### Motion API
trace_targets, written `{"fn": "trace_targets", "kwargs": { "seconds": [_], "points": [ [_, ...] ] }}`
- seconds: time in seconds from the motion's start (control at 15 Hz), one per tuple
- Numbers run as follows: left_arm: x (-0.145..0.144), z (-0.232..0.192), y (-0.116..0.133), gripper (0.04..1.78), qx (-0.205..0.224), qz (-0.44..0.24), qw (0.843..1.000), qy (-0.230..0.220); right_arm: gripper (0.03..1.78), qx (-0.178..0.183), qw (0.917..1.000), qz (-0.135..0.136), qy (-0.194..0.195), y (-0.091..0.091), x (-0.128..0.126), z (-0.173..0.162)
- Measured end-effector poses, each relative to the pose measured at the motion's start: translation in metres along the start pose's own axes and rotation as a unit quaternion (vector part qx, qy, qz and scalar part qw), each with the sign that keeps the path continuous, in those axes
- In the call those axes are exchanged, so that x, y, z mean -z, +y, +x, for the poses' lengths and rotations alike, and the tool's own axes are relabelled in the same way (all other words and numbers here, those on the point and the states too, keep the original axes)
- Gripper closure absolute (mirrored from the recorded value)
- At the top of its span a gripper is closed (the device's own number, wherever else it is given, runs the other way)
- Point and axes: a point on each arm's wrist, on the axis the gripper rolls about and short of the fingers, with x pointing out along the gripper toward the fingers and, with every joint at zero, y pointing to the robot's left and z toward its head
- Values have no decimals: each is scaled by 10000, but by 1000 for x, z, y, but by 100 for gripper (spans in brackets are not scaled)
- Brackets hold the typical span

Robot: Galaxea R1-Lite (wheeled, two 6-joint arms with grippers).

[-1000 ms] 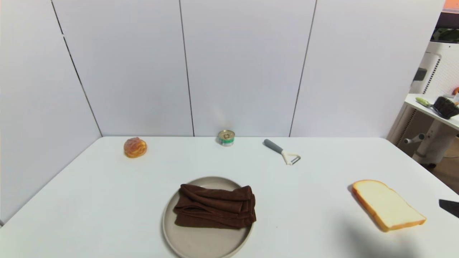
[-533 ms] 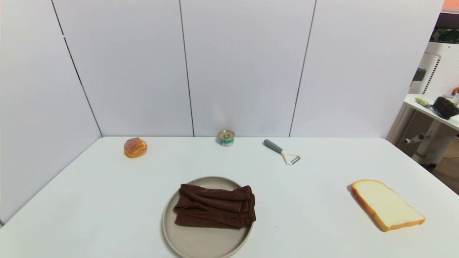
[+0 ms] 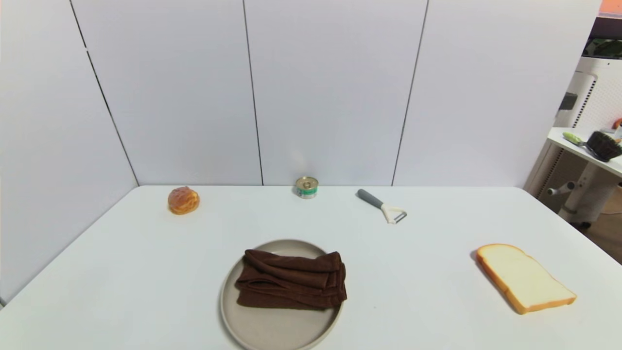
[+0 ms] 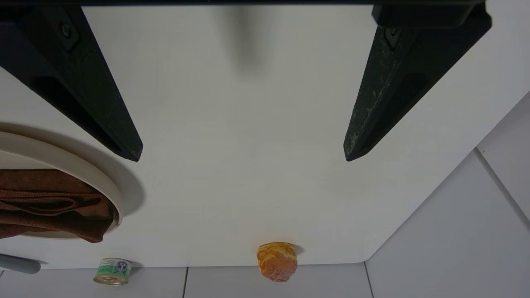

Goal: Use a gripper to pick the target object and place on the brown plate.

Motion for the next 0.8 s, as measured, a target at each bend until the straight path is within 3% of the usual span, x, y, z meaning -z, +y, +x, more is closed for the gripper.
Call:
{"fn": "trace_targets", "kwargs": {
  "seconds": [0.2,0.4,0.8],
  "points": [
    [0,0,0,7,0,0,10000,-2,12,-1,10000,42,-71,0,1,-1],
    [0,0,0,7,0,0,10000,-2,12,0,9995,296,-95,0,1,-1],
    [0,0,0,7,0,2,10000,-2,12,5,9995,314,-97,0,1,-1]
  ]
}}
